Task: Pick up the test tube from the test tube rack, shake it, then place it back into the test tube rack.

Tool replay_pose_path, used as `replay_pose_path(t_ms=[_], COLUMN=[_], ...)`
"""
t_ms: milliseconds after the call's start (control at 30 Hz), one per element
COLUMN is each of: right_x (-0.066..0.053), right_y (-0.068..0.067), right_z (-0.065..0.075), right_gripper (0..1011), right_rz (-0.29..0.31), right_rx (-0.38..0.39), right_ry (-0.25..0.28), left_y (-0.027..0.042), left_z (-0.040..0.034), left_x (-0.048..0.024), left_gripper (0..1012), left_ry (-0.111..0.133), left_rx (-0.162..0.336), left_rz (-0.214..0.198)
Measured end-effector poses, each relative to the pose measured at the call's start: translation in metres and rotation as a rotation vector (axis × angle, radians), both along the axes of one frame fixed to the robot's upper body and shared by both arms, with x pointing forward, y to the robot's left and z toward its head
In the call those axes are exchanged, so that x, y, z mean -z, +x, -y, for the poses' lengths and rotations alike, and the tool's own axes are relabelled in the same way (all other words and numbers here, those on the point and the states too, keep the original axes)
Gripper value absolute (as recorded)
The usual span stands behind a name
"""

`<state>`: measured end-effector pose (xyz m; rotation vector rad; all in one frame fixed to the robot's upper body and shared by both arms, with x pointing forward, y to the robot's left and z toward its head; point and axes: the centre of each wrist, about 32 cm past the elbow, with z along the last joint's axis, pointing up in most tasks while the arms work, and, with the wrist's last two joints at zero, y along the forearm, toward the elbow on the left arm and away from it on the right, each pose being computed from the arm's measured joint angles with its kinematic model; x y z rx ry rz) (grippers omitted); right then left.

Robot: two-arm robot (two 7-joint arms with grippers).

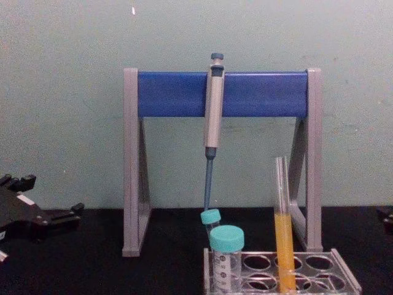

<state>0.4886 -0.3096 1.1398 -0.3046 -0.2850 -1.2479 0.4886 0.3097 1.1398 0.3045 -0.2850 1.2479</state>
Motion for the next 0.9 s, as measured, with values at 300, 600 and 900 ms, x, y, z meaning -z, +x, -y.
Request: replay_pose_path(t_ms=[300,600,900], right_x=[0.0,0.0,0.0], right_y=[0.0,0.0,0.0], right_z=[0.0,0.0,0.0], right_gripper=[1000,1000,1000], right_rz=[0.0,0.0,0.0], right_rx=[0.0,0.0,0.0], right_ry=[0.0,0.0,0.0], left_y=[0.0,0.0,0.0], left_z=[0.0,0.0,0.0], left_x=[0.0,0.0,0.0], left_gripper=[1001,1001,1002], left_ry=[0.0,0.0,0.0], left_rx=[0.0,0.0,0.0], left_rz=[0.0,0.0,0.0])
